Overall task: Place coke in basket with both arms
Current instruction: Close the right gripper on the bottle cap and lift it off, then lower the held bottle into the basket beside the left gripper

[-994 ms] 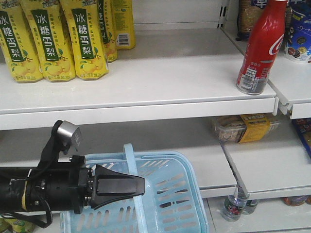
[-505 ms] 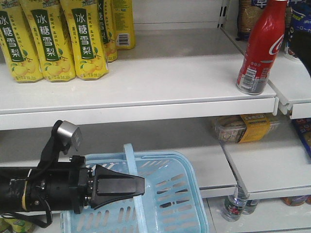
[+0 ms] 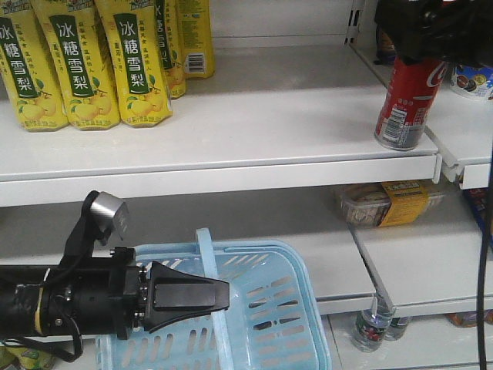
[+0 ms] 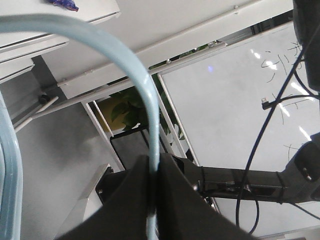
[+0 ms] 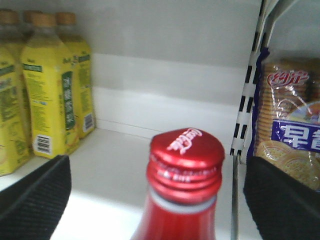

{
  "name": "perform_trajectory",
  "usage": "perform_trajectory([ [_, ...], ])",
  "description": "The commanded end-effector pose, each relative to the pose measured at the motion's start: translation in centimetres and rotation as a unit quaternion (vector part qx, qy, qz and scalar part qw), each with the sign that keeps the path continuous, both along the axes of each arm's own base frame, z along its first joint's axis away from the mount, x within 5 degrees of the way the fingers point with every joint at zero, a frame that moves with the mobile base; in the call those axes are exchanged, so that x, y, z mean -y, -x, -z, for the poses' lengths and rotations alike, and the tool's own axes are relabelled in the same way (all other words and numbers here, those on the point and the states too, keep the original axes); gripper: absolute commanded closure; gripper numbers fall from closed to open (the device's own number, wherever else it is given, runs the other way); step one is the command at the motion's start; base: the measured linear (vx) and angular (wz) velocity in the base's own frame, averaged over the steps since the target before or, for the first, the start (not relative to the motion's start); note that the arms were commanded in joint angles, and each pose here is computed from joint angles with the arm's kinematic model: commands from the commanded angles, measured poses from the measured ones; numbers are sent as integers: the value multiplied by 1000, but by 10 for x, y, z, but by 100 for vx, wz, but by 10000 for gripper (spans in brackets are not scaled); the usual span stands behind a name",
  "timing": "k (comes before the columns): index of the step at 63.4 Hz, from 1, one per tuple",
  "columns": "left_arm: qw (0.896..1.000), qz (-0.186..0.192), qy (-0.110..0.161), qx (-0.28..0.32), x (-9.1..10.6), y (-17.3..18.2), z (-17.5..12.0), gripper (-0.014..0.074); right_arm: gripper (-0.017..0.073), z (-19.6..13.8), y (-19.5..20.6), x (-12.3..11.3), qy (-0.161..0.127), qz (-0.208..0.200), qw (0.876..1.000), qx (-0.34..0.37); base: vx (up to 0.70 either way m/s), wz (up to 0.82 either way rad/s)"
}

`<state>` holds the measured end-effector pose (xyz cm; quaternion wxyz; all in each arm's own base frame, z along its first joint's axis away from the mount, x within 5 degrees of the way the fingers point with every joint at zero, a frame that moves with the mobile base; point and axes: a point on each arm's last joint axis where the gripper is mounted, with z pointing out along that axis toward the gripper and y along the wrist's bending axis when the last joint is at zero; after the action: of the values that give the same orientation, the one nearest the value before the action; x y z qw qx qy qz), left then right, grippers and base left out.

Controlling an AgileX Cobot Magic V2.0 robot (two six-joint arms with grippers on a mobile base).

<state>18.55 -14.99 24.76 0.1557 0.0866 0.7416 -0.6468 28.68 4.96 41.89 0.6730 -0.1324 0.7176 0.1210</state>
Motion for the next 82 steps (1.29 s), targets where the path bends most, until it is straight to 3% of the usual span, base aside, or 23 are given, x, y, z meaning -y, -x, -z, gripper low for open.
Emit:
perform_trajectory([
  [1,992,60,107,24,2,11,-30,601,-69,-15,-5,0,-15,14,1000,22,0,0],
  [11,992,60,107,24,2,11,-30,601,115,-15,-7,1,-31,24,999,18,0,0],
  [19,992,60,107,24,2,11,-30,601,365,-17,-4,1,-33,21,999,20,0,0],
  [26,992,60,107,24,2,11,-30,601,578,-22,5,-4,-28,-12,999,24,0,0],
  [47,992,60,107,24,2,11,-30,601,563,-61,91,-19,-20,-155,986,58,0,0],
  [60,992,60,107,24,2,11,-30,601,563,-57,139,-21,-3,-201,979,-30,0,0],
  [71,992,60,107,24,2,11,-30,601,563,-14,147,-23,-28,-214,969,-120,0,0],
  [82,992,60,107,24,2,11,-30,601,563,53,133,-25,-88,-205,957,-184,0,0],
])
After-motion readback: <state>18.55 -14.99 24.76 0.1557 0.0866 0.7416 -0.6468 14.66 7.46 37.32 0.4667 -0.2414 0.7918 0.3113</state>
